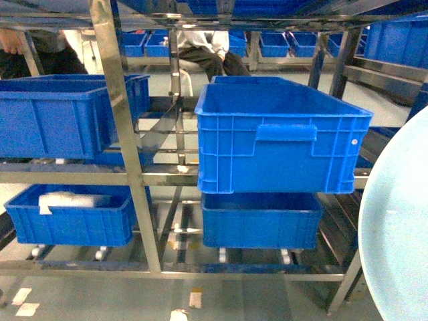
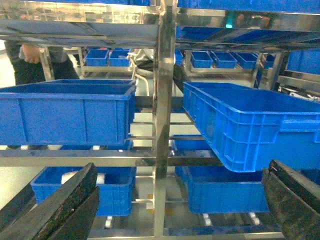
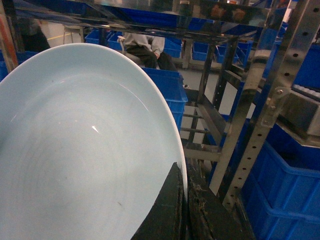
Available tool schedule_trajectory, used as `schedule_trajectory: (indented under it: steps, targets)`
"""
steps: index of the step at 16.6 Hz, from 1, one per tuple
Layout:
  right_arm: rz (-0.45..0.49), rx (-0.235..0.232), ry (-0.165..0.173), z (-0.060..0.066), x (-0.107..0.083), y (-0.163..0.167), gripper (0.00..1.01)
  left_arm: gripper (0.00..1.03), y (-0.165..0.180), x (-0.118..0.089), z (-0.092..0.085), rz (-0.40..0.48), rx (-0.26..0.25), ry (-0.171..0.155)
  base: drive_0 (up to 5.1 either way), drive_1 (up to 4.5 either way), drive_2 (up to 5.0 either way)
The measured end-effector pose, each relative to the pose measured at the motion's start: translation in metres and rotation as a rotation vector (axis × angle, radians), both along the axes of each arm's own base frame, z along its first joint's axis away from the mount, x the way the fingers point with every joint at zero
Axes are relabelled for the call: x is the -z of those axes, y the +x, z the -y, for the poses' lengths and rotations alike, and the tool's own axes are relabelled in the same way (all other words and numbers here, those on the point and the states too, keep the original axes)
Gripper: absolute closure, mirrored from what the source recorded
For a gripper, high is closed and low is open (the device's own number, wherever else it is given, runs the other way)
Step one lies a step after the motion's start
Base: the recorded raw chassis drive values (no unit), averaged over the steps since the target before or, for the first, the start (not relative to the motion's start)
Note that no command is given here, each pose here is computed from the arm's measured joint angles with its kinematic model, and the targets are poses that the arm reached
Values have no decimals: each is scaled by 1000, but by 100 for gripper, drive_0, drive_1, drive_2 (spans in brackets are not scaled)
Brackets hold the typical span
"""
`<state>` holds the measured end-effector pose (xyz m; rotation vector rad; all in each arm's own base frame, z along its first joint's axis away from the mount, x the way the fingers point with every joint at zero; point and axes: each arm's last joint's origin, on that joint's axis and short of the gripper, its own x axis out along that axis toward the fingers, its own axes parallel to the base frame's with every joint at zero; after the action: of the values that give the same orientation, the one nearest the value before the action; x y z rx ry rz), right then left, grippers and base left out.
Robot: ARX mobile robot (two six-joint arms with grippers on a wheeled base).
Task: Place blue tray on left shelf second layer neatly
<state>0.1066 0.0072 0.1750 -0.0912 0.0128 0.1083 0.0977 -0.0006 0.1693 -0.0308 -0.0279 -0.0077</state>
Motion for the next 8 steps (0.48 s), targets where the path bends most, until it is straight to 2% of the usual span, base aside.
schedule_trajectory:
  steps: [8]
  targets:
    - [0,0,0,0,0,0,99,5,0,0,0,3,-3,0,-2,414,-419]
